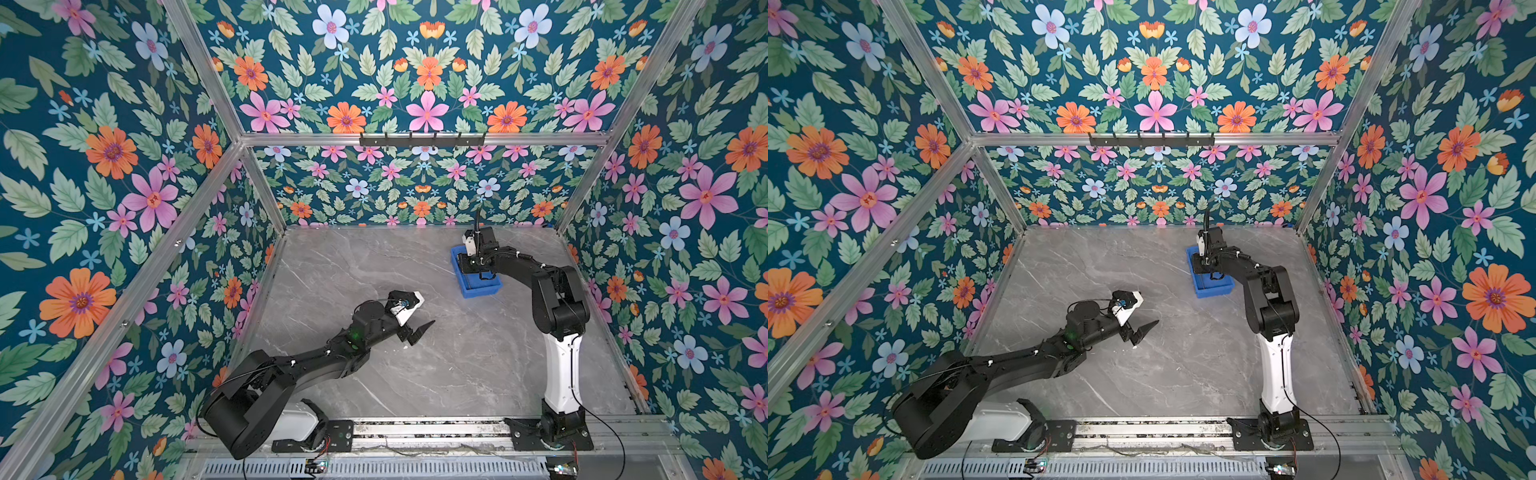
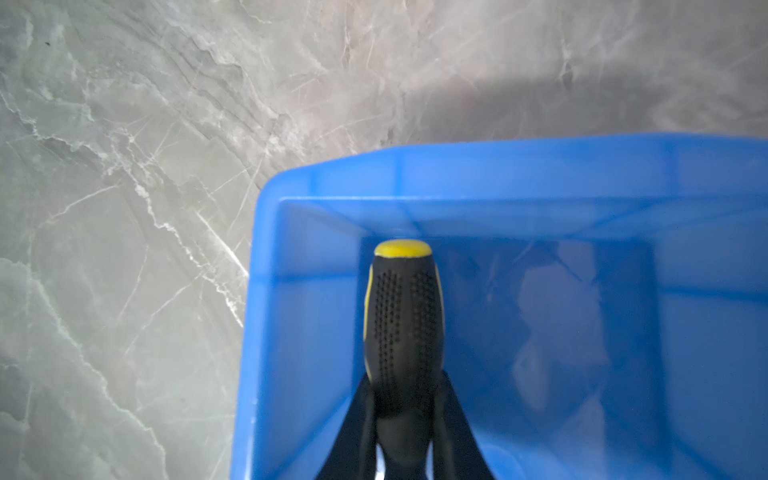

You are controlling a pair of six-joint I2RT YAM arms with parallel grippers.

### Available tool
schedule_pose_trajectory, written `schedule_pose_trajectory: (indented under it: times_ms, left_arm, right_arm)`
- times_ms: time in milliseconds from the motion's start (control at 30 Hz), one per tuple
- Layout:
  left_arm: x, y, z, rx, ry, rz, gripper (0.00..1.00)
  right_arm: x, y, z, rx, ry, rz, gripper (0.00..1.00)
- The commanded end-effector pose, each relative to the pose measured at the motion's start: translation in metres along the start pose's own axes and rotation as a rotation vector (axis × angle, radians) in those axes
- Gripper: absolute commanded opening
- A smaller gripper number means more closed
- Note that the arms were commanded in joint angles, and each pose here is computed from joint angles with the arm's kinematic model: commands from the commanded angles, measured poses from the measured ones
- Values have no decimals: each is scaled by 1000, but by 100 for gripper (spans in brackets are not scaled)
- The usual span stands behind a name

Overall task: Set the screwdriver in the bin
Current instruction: 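Lower the screwdriver into the blue bin and open the right gripper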

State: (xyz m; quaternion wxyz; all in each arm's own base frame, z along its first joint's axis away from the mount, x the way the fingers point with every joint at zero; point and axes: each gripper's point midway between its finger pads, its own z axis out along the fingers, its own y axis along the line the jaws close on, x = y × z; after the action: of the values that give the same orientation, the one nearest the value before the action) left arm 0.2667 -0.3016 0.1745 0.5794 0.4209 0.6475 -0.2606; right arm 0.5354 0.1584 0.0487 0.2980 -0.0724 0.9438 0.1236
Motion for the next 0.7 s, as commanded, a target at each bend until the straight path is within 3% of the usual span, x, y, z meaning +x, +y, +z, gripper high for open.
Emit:
schedule_pose_trajectory:
  times_ms: [0, 67, 400, 667]
  left_arm:
    - [-10, 2, 0, -8, -39, -2, 100]
    - [-11, 2, 0, -7, -41, -2, 100]
    - [-22, 13, -11, -85, -111, -54, 100]
    - [-22, 38, -22, -178, -117, -70, 100]
  right_arm:
    - [1, 2, 0, -6, 11, 4, 15]
    - [0, 2, -2, -3, 8, 3, 18]
    - [-18, 5, -34, 7, -58, -26, 55]
    - [-31, 5, -86, 17, -163, -38, 72]
